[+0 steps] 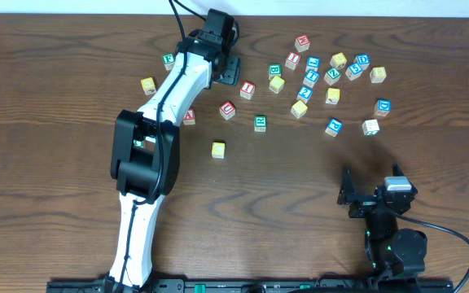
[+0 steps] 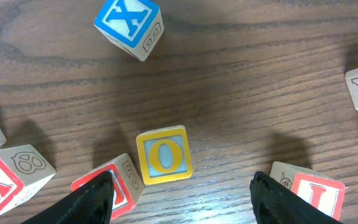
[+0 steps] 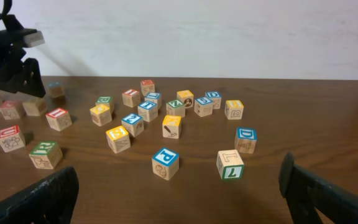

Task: Spell out CORL
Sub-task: 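Lower the left gripper over the yellow-faced O block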

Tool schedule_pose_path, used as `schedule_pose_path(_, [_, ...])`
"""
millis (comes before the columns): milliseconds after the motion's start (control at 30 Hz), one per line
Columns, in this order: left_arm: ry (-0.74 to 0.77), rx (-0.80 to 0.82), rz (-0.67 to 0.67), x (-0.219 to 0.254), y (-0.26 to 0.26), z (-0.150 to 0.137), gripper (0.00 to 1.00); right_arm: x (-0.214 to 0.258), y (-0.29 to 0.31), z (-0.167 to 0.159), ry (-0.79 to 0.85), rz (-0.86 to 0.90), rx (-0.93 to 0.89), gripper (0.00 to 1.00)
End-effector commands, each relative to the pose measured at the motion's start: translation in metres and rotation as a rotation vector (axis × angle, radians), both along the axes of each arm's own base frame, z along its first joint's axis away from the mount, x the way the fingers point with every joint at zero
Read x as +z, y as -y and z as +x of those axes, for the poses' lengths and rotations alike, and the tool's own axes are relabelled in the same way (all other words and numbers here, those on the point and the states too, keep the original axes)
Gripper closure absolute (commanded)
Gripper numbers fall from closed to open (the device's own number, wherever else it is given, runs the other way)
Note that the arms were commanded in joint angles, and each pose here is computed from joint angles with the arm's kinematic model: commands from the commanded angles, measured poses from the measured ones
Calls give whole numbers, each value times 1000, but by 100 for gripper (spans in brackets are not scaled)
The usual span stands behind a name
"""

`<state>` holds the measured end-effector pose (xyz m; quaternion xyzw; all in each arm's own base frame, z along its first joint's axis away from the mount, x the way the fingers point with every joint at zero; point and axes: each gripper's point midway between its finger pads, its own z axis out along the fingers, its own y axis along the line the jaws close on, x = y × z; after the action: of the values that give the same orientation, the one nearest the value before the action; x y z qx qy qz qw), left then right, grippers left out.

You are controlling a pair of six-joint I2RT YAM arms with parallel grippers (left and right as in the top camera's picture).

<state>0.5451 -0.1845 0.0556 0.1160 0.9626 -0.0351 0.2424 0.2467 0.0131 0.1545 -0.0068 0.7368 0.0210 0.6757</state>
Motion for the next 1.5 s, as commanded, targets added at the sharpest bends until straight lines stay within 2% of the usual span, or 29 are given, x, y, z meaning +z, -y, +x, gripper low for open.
schedule_pose_path(0, [-8,-13,17,-13,1,5,30,0,2,0,1,-4,-6,1])
schedule_pose_path(433, [23,-17,7,-11,6,11,35,0,1,0,1,-4,-6,1])
schedule_pose_path(767, [-6,-17,16,-32,5,10,35,0,1,0,1,-4,-6,1])
schedule_pose_path(1100, [34,-15,7,-28,8,19,35,0,1,0,1,-4,-6,1])
schedule_pose_path(1300, [51,2,49,-27,0,22,35,0,1,0,1,-4,-6,1])
schedule_pose_path(1467, [45,-1,53,-28,0,20,45,0,1,0,1,-4,-6,1])
